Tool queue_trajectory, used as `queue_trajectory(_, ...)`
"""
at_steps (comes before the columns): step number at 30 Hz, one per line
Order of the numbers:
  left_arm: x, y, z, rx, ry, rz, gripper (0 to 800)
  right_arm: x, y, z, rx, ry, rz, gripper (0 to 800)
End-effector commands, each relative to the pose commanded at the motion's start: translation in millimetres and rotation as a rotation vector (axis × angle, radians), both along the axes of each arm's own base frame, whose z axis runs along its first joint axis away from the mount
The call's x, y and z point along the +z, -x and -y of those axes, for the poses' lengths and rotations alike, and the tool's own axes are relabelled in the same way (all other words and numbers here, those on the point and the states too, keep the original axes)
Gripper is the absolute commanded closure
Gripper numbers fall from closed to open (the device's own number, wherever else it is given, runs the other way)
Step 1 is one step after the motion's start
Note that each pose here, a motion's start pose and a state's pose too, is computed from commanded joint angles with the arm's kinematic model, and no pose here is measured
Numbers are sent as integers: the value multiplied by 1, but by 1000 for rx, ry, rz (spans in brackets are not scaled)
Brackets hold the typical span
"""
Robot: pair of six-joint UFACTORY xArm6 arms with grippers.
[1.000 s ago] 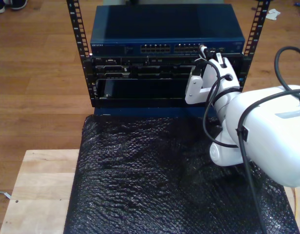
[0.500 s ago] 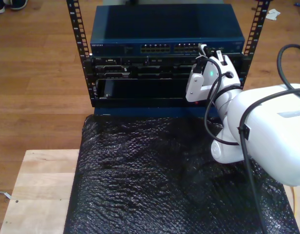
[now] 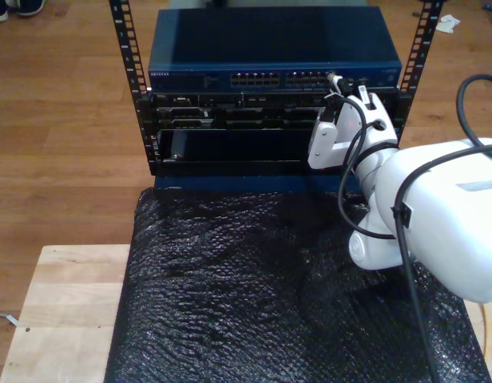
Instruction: Grab the cable and plug it in
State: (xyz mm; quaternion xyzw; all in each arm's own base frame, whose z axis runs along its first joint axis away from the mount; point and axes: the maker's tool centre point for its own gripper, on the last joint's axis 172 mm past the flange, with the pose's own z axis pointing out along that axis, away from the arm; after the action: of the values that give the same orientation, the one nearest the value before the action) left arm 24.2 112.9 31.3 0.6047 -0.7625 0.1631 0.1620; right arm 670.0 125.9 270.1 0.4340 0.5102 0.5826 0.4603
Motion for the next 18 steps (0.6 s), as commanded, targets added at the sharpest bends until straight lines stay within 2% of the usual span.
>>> queue_trajectory(18,0,0,0,0,0,0,0,-3,-4,-8,7,4,-7,800)
